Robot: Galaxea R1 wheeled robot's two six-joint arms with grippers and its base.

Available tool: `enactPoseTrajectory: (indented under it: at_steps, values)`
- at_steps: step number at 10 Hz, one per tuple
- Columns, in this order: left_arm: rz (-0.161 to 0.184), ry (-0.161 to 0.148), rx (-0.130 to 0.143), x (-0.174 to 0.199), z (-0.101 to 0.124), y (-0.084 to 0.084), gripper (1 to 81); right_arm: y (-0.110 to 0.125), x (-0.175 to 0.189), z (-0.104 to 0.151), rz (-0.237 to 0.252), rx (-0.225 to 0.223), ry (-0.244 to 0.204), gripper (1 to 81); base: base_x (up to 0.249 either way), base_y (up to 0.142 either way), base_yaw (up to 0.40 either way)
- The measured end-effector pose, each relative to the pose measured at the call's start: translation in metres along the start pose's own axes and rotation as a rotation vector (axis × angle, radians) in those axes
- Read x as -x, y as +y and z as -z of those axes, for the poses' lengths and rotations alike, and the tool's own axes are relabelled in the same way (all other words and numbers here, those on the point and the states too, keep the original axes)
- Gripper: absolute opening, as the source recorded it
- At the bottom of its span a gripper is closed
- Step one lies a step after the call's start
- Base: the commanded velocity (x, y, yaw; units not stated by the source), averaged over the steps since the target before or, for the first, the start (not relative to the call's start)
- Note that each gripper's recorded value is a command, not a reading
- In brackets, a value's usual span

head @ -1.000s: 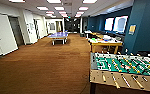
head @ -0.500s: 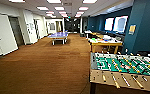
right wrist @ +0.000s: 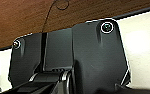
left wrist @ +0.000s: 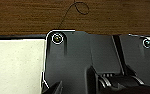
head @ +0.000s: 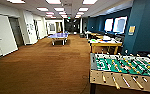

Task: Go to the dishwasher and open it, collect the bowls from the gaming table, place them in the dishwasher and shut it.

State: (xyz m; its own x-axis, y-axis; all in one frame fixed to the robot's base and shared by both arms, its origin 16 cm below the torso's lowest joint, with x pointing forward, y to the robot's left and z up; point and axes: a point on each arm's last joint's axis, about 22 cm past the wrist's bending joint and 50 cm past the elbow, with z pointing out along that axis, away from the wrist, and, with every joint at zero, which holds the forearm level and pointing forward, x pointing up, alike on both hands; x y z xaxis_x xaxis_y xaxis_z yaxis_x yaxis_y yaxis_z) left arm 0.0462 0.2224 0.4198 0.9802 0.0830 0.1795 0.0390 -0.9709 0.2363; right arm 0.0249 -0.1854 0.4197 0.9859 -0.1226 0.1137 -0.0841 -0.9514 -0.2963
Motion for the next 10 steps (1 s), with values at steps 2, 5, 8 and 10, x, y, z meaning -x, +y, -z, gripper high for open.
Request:
enactPoseTrajectory:
  at_steps: [2, 5, 8, 10]
  values:
    - [-0.003, 0.009, 0.000, -0.011, -0.001, 0.000, 81.1, -0.001, -0.011, -0.001, 0.003, -0.001, 0.011, 81.1, 0.109, 0.000, 0.000]
    - [-0.001, 0.010, 0.001, -0.009, -0.001, 0.001, 81.1, 0.002, -0.007, 0.000, 0.002, 0.003, 0.006, 81.1, 0.109, 0.000, 0.000]
    - [0.008, 0.009, 0.007, -0.007, -0.001, 0.005, 81.1, 0.002, -0.008, 0.000, 0.003, 0.002, 0.009, 81.1, 0.109, 0.000, 0.000]
    - [0.010, 0.014, 0.009, -0.012, -0.002, 0.006, 81.1, 0.007, -0.015, 0.001, 0.004, 0.009, 0.020, 81.1, 0.109, 0.035, 0.000]
